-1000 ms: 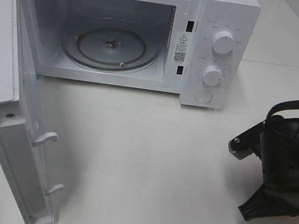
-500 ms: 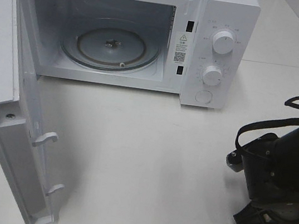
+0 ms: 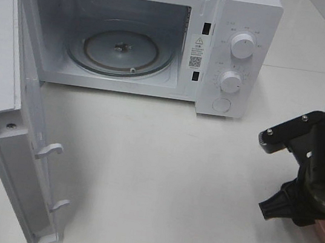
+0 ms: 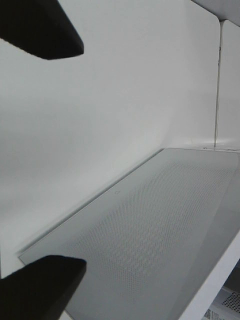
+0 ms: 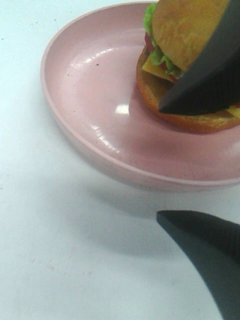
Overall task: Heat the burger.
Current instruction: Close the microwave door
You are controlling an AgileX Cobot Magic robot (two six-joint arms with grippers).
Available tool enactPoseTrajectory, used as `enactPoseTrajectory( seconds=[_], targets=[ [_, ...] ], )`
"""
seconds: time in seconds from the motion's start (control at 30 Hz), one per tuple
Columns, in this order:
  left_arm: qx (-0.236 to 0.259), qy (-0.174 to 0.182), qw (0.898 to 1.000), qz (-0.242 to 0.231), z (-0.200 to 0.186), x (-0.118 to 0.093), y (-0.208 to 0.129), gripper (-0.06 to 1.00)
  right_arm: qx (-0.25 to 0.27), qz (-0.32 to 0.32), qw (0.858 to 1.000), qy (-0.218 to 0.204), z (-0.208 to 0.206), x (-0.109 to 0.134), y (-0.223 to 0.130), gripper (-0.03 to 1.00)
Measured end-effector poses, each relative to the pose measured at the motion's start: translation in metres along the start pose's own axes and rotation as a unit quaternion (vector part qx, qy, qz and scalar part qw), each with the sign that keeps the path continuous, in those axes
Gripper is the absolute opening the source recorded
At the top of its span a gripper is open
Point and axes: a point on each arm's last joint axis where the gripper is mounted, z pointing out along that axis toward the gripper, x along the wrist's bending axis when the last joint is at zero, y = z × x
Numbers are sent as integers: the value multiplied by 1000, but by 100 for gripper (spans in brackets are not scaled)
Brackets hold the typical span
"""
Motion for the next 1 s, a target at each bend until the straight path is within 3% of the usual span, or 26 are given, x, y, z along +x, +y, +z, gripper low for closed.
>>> enactPoseTrajectory(
  seconds=[0.1,0.17,0.27,0.33,0.43,0.5,0.7,1.0],
  targets=[
    [0,0,1000,0,0,0,0,99,-15,6,999,31,-14,-6,0,57],
    [0,0,1000,0,0,0,0,99,-53,-13,993,106,-43,-19,-4,62],
    [0,0,1000,0,0,0,0,99,-66,-17,990,120,-50,-23,-5,63],
    [0,0,1000,0,0,0,0,99,-111,-39,977,178,-78,-38,-14,76],
    [0,0,1000,0,0,0,0,99,-121,-39,973,191,-85,-41,-16,78],
    [0,0,1000,0,0,0,0,99,-161,-30,954,251,-116,-60,-28,83],
    [0,0,1000,0,0,0,0,99,-223,-6,929,295,-143,-85,-52,83],
    [0,0,1000,0,0,0,0,99,-227,3,928,294,-152,-107,-85,79]
  ],
)
